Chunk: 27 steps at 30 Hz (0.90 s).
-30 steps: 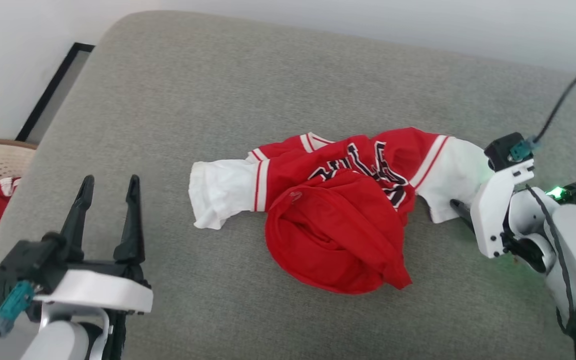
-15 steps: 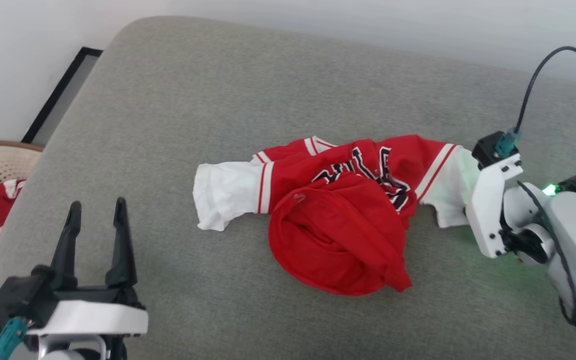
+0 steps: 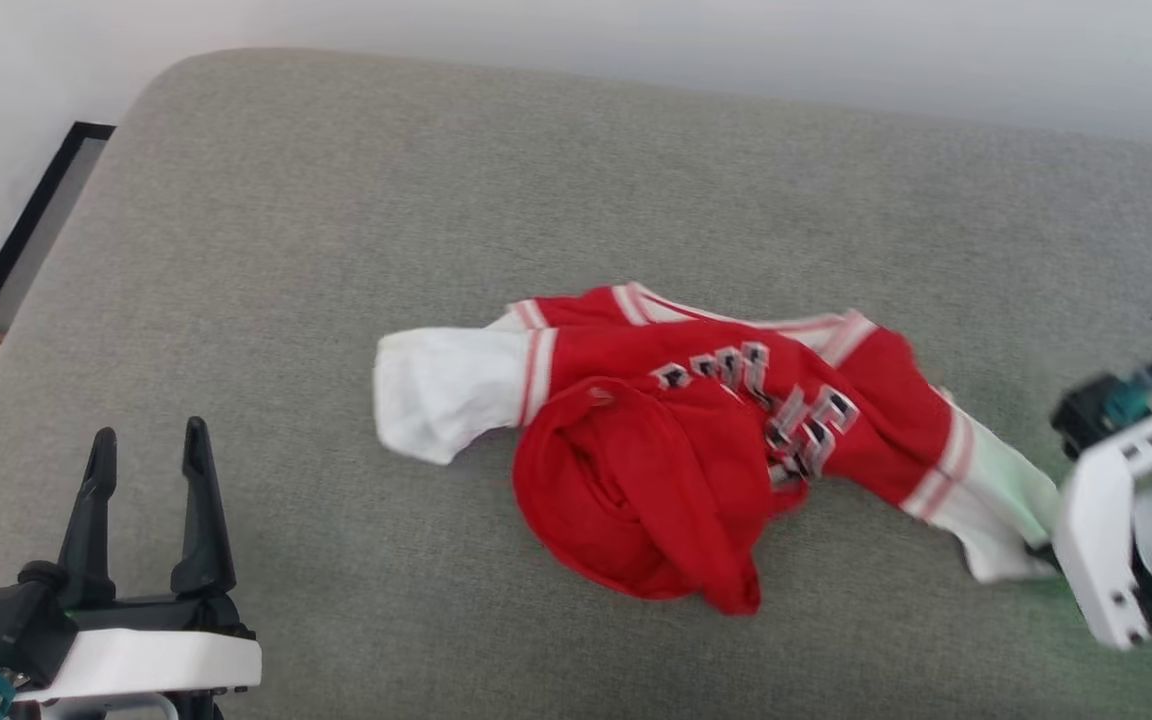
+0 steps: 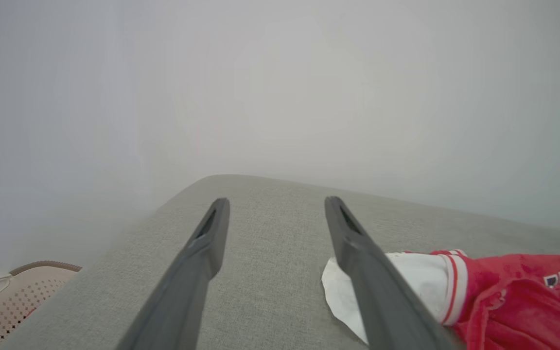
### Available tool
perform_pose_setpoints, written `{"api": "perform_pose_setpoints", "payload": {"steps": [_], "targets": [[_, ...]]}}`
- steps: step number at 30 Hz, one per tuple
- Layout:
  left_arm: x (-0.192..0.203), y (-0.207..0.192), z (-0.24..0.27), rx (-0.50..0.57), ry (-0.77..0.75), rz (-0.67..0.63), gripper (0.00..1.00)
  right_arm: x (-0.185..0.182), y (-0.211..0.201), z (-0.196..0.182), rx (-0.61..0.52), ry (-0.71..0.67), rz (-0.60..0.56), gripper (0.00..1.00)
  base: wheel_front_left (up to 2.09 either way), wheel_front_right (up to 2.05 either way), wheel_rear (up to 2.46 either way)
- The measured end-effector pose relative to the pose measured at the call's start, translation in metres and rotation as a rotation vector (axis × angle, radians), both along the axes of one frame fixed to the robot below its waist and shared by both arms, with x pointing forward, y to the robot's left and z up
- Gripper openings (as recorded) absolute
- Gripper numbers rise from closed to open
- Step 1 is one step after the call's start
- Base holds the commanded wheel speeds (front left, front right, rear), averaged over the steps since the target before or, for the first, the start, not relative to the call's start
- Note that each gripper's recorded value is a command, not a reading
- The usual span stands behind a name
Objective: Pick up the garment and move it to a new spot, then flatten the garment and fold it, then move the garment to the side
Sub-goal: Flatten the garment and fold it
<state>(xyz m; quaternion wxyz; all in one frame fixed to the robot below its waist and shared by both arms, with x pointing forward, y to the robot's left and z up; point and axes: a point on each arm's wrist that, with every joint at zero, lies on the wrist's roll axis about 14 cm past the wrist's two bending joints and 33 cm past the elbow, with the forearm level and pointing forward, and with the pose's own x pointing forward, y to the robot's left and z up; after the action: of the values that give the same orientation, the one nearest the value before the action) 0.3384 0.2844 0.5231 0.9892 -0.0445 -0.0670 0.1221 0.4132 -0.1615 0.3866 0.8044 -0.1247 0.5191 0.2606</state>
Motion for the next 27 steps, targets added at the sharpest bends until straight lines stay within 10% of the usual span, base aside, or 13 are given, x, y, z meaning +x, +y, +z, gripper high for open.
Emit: {"api": "perform_pose_setpoints", "payload": {"steps": [8, 10, 27], "targets": [[0.005, -0.004, -0.006, -0.002, 0.012, -0.014, 1.00, -0.047, -0.024, -0.018, 0.006, 0.107, -0.087, 0.00, 0.00, 0.00, 0.00], [0.005, -0.005, -0.007, -0.004, 0.015, -0.015, 1.00, -0.047, -0.023, -0.019, 0.023, 0.082, -0.117, 1.00, 0.00, 0.00, 0.00], [0.014, -0.018, -0.010, 0.038, 0.039, -0.126, 1.00, -0.050, -0.004, 0.022, 0.201, -0.157, -0.267, 1.00, 0.00, 0.00, 0.00]]}}
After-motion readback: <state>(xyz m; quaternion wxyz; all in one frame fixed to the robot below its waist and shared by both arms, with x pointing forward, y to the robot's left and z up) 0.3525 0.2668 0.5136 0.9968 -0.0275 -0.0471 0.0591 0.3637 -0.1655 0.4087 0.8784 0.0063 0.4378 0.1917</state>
